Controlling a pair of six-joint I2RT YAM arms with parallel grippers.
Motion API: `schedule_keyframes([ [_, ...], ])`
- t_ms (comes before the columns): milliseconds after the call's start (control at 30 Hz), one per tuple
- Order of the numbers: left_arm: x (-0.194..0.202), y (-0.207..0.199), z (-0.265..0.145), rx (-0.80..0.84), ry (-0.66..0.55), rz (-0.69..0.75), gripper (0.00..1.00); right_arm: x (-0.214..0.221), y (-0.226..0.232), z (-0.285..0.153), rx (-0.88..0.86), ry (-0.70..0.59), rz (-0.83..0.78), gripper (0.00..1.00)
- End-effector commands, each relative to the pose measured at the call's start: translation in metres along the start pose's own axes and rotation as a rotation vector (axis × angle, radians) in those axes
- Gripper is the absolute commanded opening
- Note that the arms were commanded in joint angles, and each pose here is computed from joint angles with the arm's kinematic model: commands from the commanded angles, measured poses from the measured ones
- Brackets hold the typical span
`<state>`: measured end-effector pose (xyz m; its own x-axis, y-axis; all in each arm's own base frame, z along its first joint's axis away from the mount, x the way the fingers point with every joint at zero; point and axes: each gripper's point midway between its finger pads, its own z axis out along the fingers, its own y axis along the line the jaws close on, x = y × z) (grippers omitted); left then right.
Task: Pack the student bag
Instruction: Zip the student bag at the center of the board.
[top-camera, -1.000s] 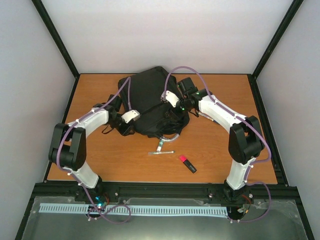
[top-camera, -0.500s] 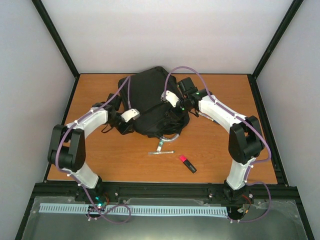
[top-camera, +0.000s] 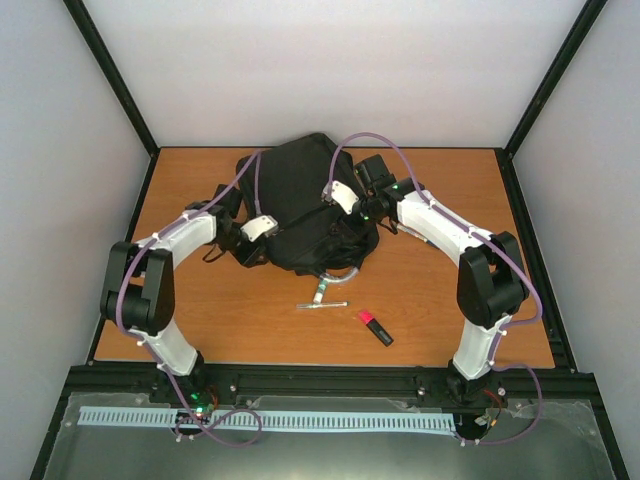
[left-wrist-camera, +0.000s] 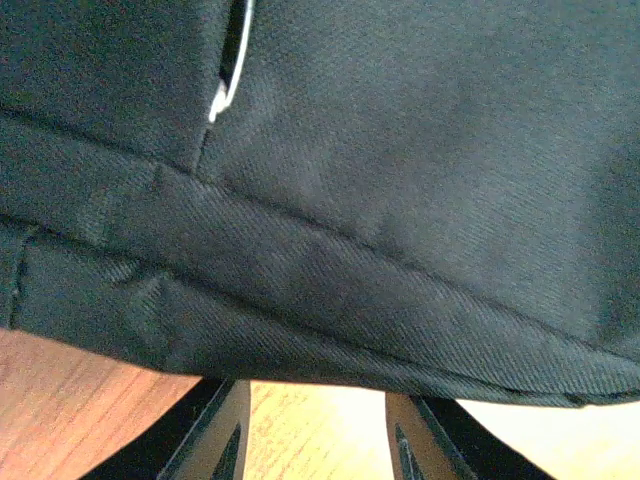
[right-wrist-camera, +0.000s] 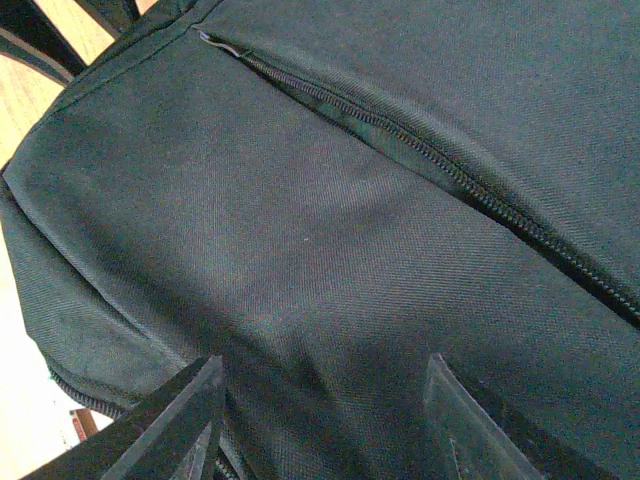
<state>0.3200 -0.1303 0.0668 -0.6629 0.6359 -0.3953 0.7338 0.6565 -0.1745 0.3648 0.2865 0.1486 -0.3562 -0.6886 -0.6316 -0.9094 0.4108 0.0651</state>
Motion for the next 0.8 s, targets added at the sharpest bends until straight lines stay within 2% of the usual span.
schedule_keyframes([
  [0, -0.026, 0.011, 0.001, 0.006, -0.067, 0.025, 0.4, -0.002, -0.003, 0.001, 0.02, -0.021, -0.005, 0.57],
  [233, -0.02, 0.008, 0.015, 0.058, -0.047, 0.037, 0.26, 0.0, -0.004, 0.003, 0.024, -0.019, 0.002, 0.57],
  [433, -0.018, 0.001, 0.013, 0.08, -0.052, 0.028, 0.06, 0.003, -0.004, 0.007, 0.021, -0.014, 0.014, 0.57],
  [600, -0.009, -0.012, 0.004, 0.105, -0.049, 0.027, 0.01, 0.003, -0.007, 0.008, 0.029, -0.014, 0.022, 0.57],
  [767, 0.008, -0.027, -0.002, 0.121, -0.038, 0.045, 0.01, 0.01, -0.012, 0.014, 0.054, 0.005, 0.039, 0.59],
])
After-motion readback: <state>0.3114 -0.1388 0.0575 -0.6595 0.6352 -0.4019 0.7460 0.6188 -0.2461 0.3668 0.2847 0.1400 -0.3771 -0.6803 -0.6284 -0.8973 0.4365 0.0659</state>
